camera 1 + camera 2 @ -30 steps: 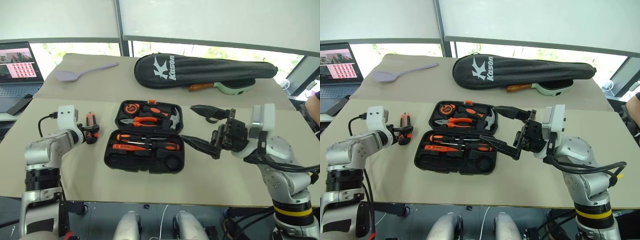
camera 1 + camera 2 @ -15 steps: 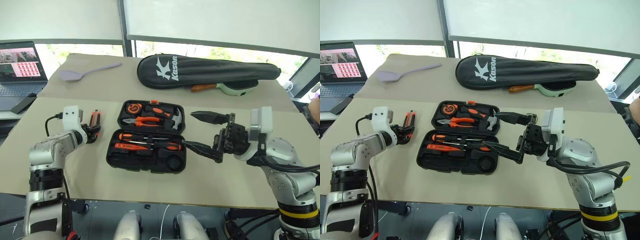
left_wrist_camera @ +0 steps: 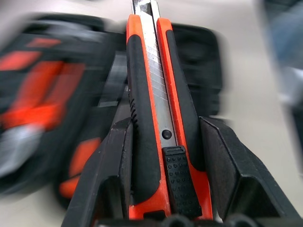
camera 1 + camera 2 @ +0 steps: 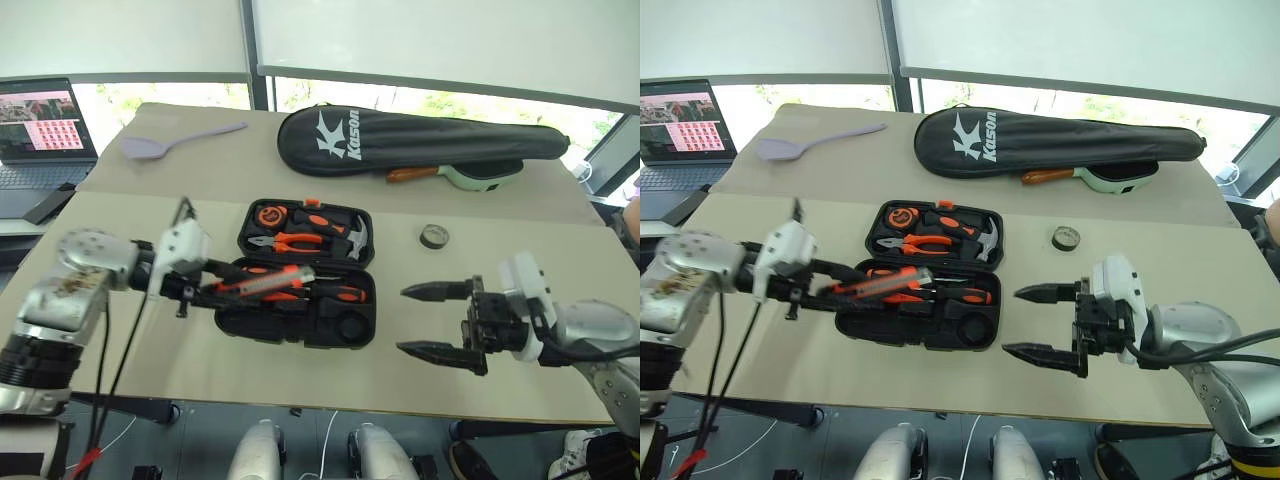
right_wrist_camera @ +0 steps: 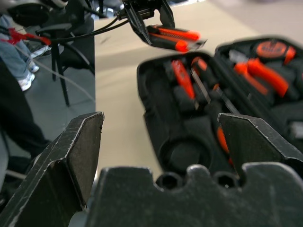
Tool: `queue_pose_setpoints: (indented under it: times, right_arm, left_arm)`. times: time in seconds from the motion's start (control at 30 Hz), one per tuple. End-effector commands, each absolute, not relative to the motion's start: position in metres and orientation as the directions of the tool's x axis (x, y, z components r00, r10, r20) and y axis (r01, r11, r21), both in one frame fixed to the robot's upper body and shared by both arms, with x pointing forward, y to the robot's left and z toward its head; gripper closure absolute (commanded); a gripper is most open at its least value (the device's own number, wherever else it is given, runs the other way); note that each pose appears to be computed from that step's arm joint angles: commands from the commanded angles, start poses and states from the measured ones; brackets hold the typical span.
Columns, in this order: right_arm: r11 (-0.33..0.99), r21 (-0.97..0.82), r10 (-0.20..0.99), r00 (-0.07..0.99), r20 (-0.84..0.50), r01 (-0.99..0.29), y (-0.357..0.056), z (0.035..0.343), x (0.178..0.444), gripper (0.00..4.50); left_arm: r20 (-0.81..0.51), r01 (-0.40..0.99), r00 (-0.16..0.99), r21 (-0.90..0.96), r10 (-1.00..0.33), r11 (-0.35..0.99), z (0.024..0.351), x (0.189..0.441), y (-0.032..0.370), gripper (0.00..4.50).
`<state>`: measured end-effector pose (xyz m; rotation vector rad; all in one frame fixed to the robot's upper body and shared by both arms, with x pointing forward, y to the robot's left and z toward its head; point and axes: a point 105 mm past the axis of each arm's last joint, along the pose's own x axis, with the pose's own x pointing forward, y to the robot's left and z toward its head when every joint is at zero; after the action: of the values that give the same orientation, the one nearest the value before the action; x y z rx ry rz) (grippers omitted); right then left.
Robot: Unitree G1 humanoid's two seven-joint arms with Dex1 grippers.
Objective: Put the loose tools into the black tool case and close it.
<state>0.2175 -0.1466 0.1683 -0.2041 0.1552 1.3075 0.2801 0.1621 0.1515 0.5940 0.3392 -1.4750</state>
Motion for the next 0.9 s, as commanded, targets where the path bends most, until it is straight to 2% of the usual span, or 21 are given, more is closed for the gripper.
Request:
queue_pose_setpoints:
  times: [0.03, 0.23, 0.43, 0.63, 0.77, 0.83, 0.87, 0.9]
  right_arm:
    - [0.260, -0.135, 0.935, 0.284, -0.212, -0.956, -0.150, 0.172, 0.213, 0.00]
    - [0.298, -0.161, 0.932, 0.323, -0.161, -0.941, -0.158, 0.165, 0.205, 0.00]
    - [0.296, -0.170, 0.937, 0.321, -0.139, -0.940, -0.158, 0.163, 0.202, 0.00]
    - [0.250, -0.177, 0.951, 0.276, -0.141, -0.952, -0.152, 0.163, 0.204, 0.00]
    - [0.246, -0.184, 0.954, 0.272, -0.128, -0.952, -0.149, 0.165, 0.209, 0.00]
    - [0.247, -0.186, 0.955, 0.272, -0.122, -0.951, -0.148, 0.167, 0.211, 0.00]
    - [0.248, -0.187, 0.955, 0.272, -0.120, -0.951, -0.147, 0.167, 0.212, 0.00]
    - [0.249, -0.188, 0.955, 0.273, -0.117, -0.950, -0.147, 0.168, 0.212, 0.00]
  left_arm:
    - [-0.656, 0.973, 0.088, 0.216, -0.749, -0.075, 0.138, 0.282, 0.152, 2.84]
    - [-0.715, 0.972, 0.074, 0.209, -0.695, -0.111, 0.120, 0.284, 0.153, 2.84]
    - [-0.754, 0.951, 0.068, 0.247, -0.654, -0.186, 0.115, 0.291, 0.149, 2.84]
    - [-0.785, 0.948, -0.021, 0.181, -0.619, -0.262, 0.113, 0.286, 0.151, 2.84]
    - [-0.783, 0.962, -0.060, 0.119, -0.619, -0.245, 0.109, 0.284, 0.152, 2.84]
    - [-0.771, 0.967, -0.059, 0.114, -0.634, -0.229, 0.109, 0.284, 0.151, 1.82]
    - [-0.769, 0.967, -0.059, 0.113, -0.636, -0.227, 0.110, 0.284, 0.152, 1.58]
    - [-0.751, 0.968, -0.045, 0.131, -0.659, -0.215, 0.114, 0.287, 0.150, 1.12]
